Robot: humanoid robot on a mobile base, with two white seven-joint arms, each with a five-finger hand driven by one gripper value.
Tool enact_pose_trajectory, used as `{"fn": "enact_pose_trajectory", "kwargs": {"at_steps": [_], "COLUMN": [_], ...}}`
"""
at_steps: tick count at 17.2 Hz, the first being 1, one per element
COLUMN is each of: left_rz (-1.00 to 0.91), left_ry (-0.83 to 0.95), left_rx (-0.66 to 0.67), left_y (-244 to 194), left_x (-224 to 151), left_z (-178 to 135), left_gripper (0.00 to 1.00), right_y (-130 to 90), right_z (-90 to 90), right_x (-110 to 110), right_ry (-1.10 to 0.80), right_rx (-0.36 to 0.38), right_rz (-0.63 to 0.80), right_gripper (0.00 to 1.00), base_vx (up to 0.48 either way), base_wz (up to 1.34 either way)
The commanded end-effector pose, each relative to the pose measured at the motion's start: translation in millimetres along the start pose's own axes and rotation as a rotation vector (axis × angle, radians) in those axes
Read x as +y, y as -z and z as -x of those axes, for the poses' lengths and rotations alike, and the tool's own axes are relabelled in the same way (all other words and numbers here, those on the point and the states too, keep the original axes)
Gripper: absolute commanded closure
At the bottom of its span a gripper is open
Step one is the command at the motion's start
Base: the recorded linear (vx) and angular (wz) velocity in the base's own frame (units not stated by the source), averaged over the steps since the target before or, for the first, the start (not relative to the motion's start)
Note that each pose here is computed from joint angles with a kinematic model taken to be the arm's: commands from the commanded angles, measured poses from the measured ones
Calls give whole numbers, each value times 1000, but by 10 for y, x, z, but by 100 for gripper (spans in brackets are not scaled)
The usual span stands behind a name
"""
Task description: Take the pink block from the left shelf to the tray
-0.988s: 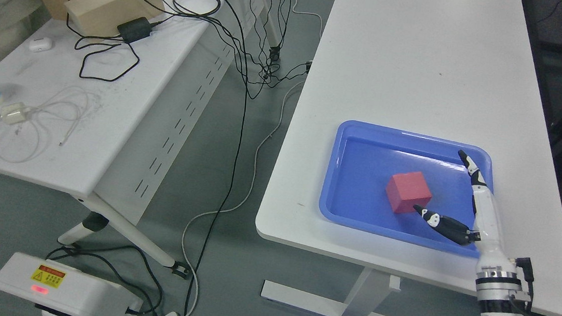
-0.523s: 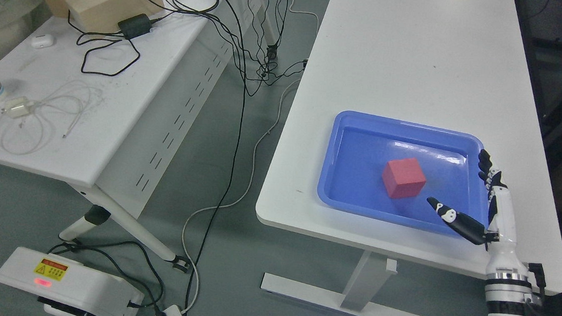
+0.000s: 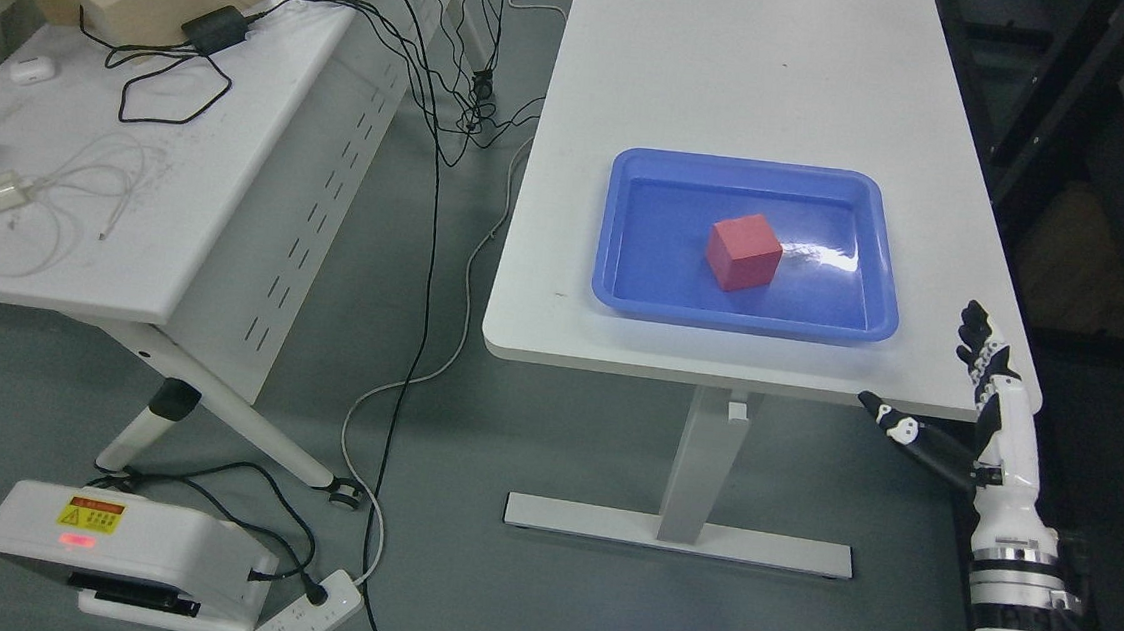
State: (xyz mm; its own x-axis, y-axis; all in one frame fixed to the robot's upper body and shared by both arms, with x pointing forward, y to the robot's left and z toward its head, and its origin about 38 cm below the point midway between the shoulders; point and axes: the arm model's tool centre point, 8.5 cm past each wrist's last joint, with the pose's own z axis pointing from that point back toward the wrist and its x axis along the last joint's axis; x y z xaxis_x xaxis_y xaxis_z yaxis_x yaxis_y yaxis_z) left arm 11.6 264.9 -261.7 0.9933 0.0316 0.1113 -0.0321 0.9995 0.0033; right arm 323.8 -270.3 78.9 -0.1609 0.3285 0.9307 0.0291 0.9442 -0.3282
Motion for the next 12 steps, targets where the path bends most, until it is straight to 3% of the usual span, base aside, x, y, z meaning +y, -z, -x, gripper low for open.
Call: {"fn": "enact_pose_trajectory", "kwargs": {"at_steps": [1, 12], "left_rz": [-16, -16], "left_ry": [7, 7], "left_rx": [-41, -41], "left_y": [9, 9], "left_x": [108, 108], "left_z": [-214, -214], "left_gripper": [0, 0], "right_y": [-2, -23], "right_z": [4, 15], "right_x": [8, 38], "right_ry": [14, 15], "right_rx": [0, 4], "right_rz": [-2, -15], "right_gripper": [0, 0], "base_vx": [-221, -169], "base_wz": [82, 79]}}
